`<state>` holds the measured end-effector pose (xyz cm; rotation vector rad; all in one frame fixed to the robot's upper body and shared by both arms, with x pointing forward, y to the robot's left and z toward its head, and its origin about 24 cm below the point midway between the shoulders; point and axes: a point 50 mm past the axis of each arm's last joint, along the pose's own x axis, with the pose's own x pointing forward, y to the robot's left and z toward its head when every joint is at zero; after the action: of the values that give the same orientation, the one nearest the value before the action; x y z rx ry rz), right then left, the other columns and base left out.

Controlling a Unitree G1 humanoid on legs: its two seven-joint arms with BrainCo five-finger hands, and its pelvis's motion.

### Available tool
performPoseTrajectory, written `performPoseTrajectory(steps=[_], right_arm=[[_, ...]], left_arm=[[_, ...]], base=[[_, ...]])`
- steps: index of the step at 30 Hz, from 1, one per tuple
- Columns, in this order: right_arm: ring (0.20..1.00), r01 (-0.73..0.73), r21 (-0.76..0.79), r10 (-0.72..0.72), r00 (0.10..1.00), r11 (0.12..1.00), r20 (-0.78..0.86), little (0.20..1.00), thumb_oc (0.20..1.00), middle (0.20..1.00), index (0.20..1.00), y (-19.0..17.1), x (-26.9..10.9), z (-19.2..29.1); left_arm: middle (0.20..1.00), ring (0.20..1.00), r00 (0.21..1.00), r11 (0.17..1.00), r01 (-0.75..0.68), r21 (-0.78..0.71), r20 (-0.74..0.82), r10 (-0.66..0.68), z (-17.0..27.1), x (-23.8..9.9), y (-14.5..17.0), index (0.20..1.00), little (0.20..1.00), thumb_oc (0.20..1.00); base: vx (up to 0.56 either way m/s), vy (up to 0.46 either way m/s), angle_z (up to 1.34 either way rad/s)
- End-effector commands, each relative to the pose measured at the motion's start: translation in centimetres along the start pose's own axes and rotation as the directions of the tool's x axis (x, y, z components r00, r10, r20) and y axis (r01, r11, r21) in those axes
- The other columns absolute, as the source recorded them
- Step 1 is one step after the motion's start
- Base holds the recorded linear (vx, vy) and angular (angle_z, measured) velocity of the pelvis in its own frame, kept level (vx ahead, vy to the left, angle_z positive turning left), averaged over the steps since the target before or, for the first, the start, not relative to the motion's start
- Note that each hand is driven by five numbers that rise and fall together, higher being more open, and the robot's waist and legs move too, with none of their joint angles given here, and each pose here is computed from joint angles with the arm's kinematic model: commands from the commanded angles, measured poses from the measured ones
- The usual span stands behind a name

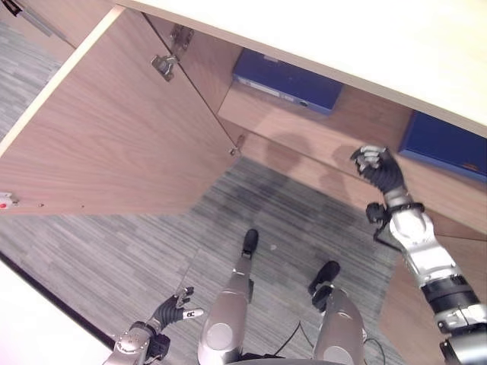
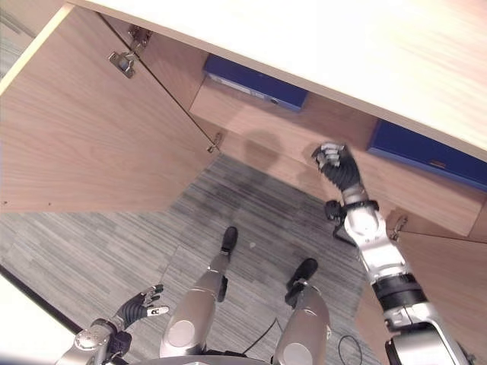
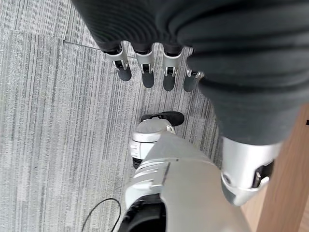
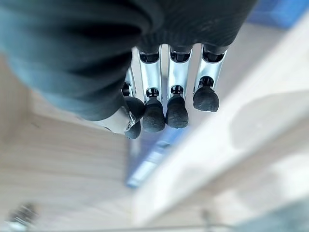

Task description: Put the empty folder in the office cabinet

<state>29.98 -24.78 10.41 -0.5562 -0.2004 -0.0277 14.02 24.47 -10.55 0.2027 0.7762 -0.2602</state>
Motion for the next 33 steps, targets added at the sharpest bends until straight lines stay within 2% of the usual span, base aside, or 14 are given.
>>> performPoseTrajectory(steps=[1, 2, 3, 9, 11, 14, 17, 33], right_arm=[[0.2, -0.013, -0.127, 0.014, 1.0, 0.992, 0.007, 0.2, 0.2, 0.2, 0.2, -0.5, 0.7, 0.0], [0.2, -0.02, -0.169, 0.017, 1.0, 0.985, -0.023, 0.2, 0.2, 0.2, 0.2, -0.5, 0.7, -0.7], [0.2, -0.014, -0.198, -0.01, 0.993, 0.98, -0.119, 0.2, 0.2, 0.2, 0.2, -0.8, 0.3, -2.7], [0.2, 0.062, -0.212, -0.117, 0.959, 0.975, -0.257, 0.2, 0.2, 0.2, 0.2, -2.2, 0.2, -5.4], [0.2, 0.143, -0.213, -0.203, 0.934, 0.967, -0.295, 0.2, 0.2, 0.2, 0.2, -4.1, 0.7, -5.8], [0.2, 0.204, -0.211, -0.262, 0.918, 0.956, -0.299, 0.2, 0.2, 0.2, 0.2, -5.5, 1.3, -5.6], [0.2, 0.308, -0.227, -0.369, 0.875, 0.924, -0.314, 0.2, 0.2, 0.2, 0.2, -8.8, 2.2, -5.1], [0.2, 0.439, -0.266, -0.504, 0.821, 0.858, -0.27, 0.2, 0.2, 0.2, 0.2, -13.1, 3.9, -2.7]], left_arm=[[1.0, 1.0, 0.997, 0.999, -0.028, -0.019, -0.074, 0.027, -2.5, -1.2, 0.0, 1.0, 1.0, 1.0], [1.0, 1.0, 0.997, 0.999, -0.028, -0.015, -0.074, 0.027, -2.5, -1.2, 0.0, 1.0, 1.0, 1.0], [1.0, 1.0, 0.997, 1.0, -0.028, -0.014, -0.067, 0.027, -2.3, -1.1, -0.1, 1.0, 1.0, 1.0], [1.0, 1.0, 0.997, 1.0, -0.026, -0.005, -0.069, 0.025, -2.2, -1.0, 0.0, 1.0, 1.0, 1.0], [1.0, 1.0, 0.997, 1.0, -0.022, -0.001, -0.075, 0.022, -2.3, -1.2, 0.0, 1.0, 1.0, 1.0], [1.0, 1.0, 0.997, 1.0, -0.017, -0.002, -0.078, 0.017, -2.3, -1.2, 0.0, 1.0, 1.0, 1.0], [1.0, 1.0, 0.998, 1.0, 0.014, -0.004, -0.063, -0.014, -2.0, -1.3, -0.4, 1.0, 1.0, 1.0], [1.0, 1.0, 0.996, 0.997, 0.071, 0.022, -0.057, -0.07, -1.7, -1.3, -1.2, 1.0, 1.0, 1.0]], base=[[-0.01, 0.011, -0.07], [-0.01, 0.017, -0.05], [0.0, 0.0, 0.0], [0.0, 0.001, -0.01], [-0.01, 0.003, -0.03], [-0.01, 0.001, -0.02], [0.0, 0.0, 0.0], [0.0, 0.0, 0.0]])
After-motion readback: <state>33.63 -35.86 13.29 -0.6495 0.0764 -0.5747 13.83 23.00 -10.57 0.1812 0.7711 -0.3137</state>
